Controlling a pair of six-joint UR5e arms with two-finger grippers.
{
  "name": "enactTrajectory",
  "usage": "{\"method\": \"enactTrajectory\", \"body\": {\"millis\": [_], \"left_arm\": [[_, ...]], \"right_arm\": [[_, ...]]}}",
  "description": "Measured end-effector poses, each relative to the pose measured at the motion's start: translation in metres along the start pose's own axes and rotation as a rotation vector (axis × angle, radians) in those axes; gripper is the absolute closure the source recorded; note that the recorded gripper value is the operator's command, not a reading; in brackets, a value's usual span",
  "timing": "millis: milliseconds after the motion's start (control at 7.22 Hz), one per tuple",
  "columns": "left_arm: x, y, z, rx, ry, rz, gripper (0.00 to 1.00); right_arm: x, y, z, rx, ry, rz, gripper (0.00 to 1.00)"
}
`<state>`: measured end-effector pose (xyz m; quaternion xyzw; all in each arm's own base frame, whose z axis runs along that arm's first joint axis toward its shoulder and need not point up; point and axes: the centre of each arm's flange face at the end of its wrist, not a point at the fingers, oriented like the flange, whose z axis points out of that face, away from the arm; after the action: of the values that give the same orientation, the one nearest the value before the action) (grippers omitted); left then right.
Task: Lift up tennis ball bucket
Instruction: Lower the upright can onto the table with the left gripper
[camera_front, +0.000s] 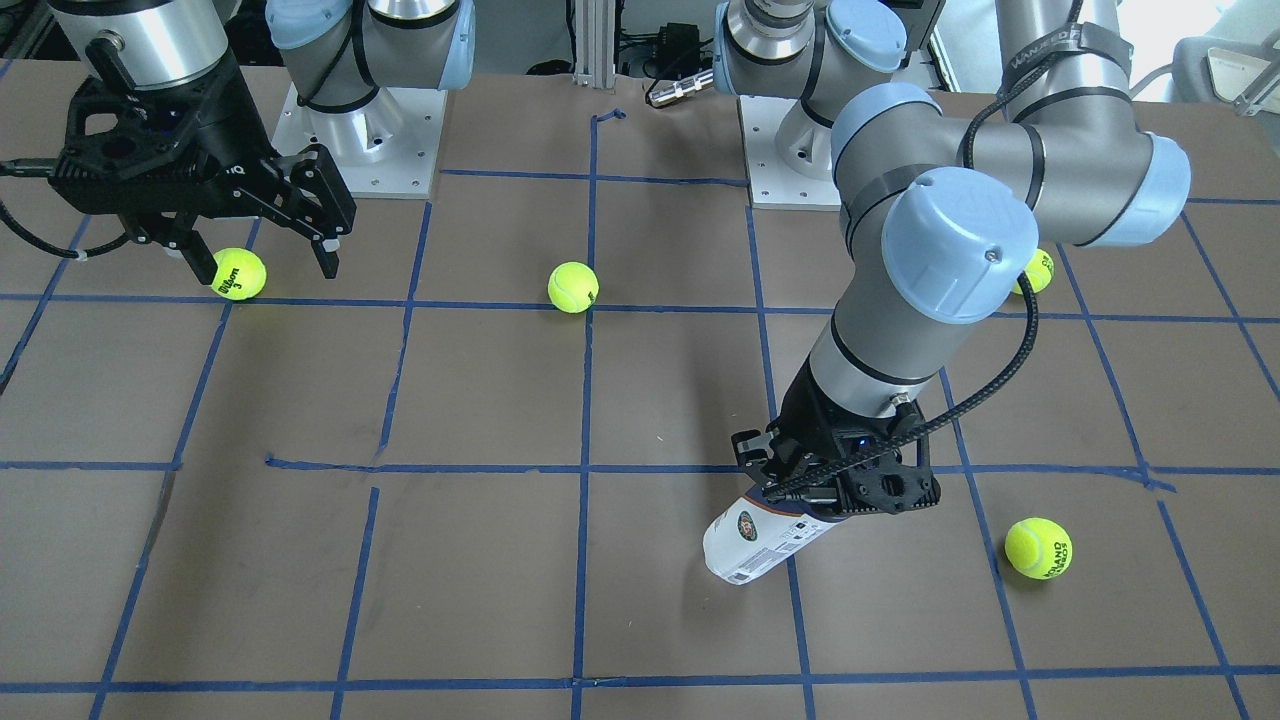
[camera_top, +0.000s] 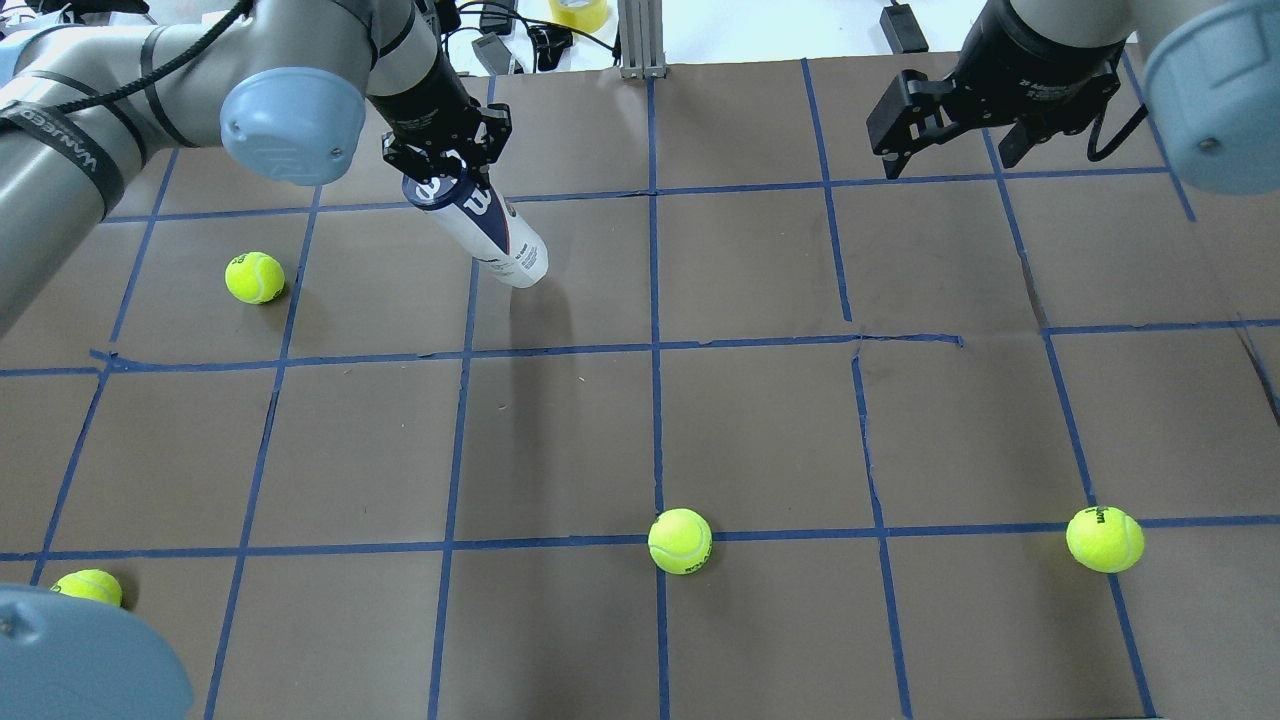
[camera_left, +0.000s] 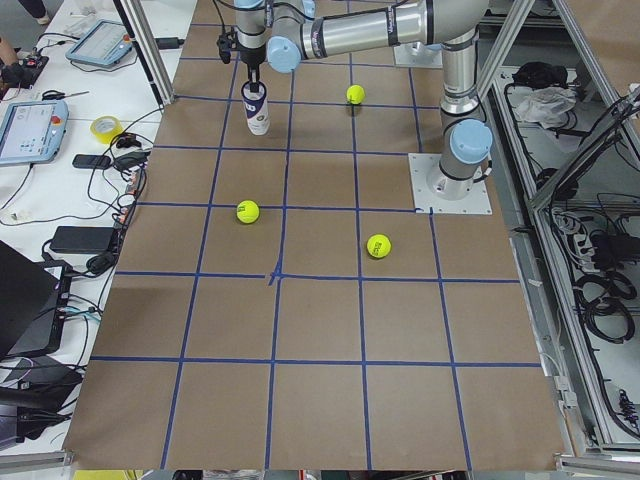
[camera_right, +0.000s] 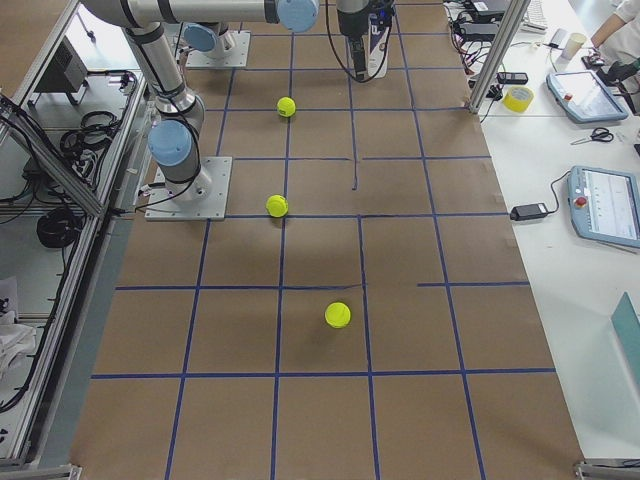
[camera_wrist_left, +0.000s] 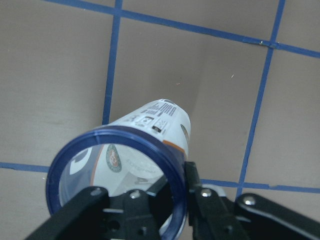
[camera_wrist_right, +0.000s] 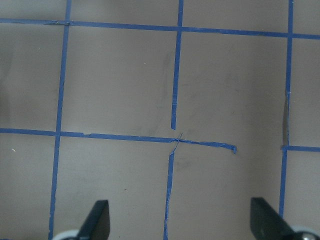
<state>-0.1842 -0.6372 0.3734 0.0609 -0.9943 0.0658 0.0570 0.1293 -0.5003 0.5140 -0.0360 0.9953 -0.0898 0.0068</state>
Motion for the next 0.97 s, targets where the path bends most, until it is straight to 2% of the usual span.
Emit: {"method": "enactTrajectory", "body": {"millis": [139,277,416,554,693,970], "left_arm": [[0.004,-0.004,0.007,0.013,-0.001,0.022,0.93],[0.009,-0.006,0.013,0.018,-0.003,0.039,0.66],[0.012,-0.008,0.017,0.02,-0.011,0.05,0.63],[0.013,-0.009,0.019,0.018,-0.02,0.057,0.49],[0.013,-0.008,0.022,0.012,-0.026,0.059,0.23],[0.018,-0.006,0.025,0.006,-0.026,0.059,0.04]], "right_arm": [[0.0,0.0,-0.001,0.001,0.001,0.0,0.0],[0.0,0.001,-0.001,0.002,0.001,0.0,0.0],[0.0,0.001,-0.002,0.003,0.0,0.0,0.0],[0.0,0.001,-0.002,0.003,-0.001,-0.001,0.0],[-0.001,0.001,-0.001,0.002,-0.002,-0.001,0.0],[-0.001,0.001,-0.001,0.001,-0.002,-0.001,0.0]]}}
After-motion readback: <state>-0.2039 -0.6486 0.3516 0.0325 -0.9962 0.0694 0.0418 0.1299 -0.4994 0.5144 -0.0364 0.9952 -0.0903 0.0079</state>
